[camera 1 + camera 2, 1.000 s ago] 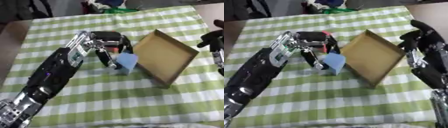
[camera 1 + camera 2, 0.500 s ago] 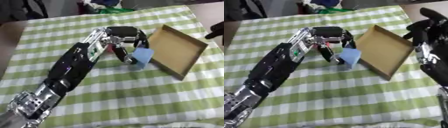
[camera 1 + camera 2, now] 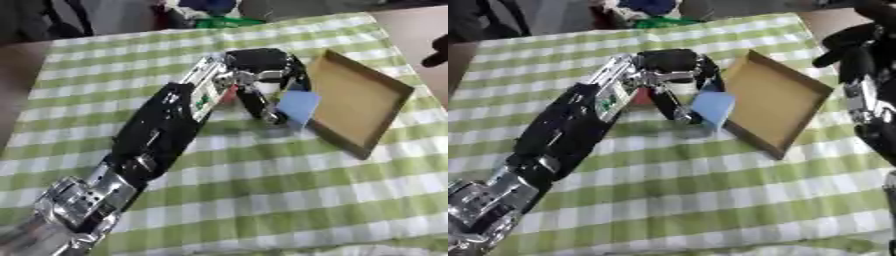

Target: Pick up objects on the table and place them in the box.

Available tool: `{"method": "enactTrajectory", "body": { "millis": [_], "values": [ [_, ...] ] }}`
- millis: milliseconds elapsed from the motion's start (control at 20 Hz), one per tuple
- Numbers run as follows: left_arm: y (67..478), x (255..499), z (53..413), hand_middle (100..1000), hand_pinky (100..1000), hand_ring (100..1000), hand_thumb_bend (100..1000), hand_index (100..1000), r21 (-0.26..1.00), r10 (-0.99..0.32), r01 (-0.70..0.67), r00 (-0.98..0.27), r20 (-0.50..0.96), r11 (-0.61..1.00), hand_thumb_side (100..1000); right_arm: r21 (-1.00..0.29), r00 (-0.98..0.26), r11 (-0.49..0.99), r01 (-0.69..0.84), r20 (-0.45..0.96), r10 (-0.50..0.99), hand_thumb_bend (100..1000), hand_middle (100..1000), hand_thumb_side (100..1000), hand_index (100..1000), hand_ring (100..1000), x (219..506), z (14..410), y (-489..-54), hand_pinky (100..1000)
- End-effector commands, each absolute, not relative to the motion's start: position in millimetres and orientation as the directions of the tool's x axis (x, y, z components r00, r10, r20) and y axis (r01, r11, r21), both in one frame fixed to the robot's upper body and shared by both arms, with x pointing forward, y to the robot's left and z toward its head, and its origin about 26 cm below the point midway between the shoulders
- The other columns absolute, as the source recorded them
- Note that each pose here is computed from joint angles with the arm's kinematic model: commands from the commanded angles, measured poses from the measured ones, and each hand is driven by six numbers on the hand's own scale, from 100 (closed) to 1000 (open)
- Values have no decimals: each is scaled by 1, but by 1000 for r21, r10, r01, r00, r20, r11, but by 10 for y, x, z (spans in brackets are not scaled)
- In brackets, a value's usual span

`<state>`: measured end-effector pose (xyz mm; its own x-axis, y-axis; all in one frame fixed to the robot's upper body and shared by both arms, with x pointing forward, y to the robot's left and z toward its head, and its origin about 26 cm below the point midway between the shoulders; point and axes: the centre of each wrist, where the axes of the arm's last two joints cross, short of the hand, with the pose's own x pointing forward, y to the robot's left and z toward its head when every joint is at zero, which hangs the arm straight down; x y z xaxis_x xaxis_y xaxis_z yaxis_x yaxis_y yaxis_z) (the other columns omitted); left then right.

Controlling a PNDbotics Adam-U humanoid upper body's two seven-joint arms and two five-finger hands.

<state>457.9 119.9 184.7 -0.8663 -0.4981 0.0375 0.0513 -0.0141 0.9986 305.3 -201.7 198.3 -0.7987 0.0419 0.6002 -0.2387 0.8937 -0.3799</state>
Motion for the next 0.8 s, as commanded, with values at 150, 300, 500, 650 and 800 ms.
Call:
{"method": "enactTrajectory", "body": {
  "millis": [150, 300, 500, 650, 800],
  "values": [
    [1050, 4591, 2067, 473, 645, 559, 289, 672, 1000, -481, -10, -876, 2, 23, 162, -391, -835, 885, -254, 550, 3, 100, 636, 504, 908, 597, 3027, 2126, -1990, 829],
    [916, 4581, 2081, 473, 638, 561, 289, 673, 999, -467, -17, -884, 5, 43, 163, -392, -840, 879, -271, 542, -18, 100, 636, 504, 908, 597, 3030, 2153, -1953, 833],
    [759, 4573, 2014, 479, 633, 567, 291, 677, 998, -452, -2, -892, 23, 56, 160, -392, -844, 873, -290, 535, -40, 100, 635, 504, 908, 597, 3032, 2183, -1913, 829],
    [673, 4570, 1931, 480, 629, 569, 293, 678, 999, -438, 18, -898, 36, 45, 163, -394, -844, 869, -299, 535, -48, 100, 635, 505, 908, 596, 3032, 2189, -1898, 829],
    [618, 4559, 1869, 482, 626, 572, 295, 680, 999, -427, 28, -903, 43, 43, 165, -394, -843, 868, -302, 535, -50, 100, 634, 505, 908, 596, 3032, 2191, -1892, 829]
  ]
}}
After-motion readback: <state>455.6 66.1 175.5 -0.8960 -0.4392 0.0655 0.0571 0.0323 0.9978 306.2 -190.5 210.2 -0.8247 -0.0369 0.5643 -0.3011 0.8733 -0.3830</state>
